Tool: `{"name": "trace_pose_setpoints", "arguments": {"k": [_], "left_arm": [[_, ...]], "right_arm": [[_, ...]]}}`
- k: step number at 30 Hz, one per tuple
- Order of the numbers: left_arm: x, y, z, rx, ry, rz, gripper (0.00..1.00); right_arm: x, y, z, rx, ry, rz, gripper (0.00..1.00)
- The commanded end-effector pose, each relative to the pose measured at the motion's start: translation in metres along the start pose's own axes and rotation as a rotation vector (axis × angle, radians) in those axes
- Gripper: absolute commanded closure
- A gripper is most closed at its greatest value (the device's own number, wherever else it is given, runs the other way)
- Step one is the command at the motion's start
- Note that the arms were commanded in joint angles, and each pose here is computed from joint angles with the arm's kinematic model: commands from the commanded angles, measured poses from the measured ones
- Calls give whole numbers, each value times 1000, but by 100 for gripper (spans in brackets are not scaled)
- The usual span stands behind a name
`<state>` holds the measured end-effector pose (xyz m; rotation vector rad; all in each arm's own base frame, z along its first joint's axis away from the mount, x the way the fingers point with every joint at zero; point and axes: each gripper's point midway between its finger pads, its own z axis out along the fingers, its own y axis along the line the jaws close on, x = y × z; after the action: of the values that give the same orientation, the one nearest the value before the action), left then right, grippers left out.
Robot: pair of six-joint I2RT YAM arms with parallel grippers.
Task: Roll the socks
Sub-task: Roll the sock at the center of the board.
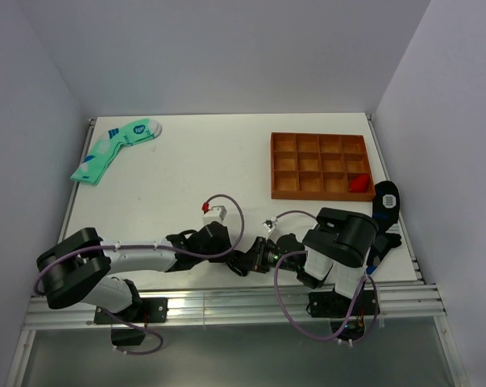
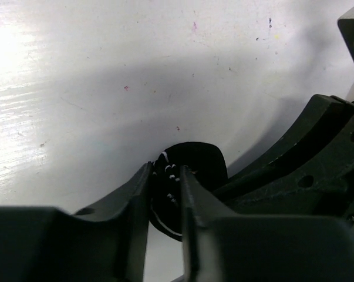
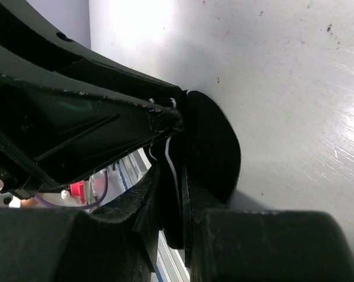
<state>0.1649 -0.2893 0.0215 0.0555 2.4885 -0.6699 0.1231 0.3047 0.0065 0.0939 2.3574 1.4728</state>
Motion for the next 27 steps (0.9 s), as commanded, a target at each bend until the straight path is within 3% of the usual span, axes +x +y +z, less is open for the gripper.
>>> {"name": "trace_pose_setpoints", "arguments": {"k": [1,10,27], "left_arm": [[35,34,1,-136,133,86,77],[43,37,-2,-205,169,147,100],[47,47,-11,-332,202,208,100]], "right_arm": [[52,-114,-46,444,183,-10,100],[50,-113,-46,435,177,-19,99],[42,-102,-42,399,158,-68,94]]}}
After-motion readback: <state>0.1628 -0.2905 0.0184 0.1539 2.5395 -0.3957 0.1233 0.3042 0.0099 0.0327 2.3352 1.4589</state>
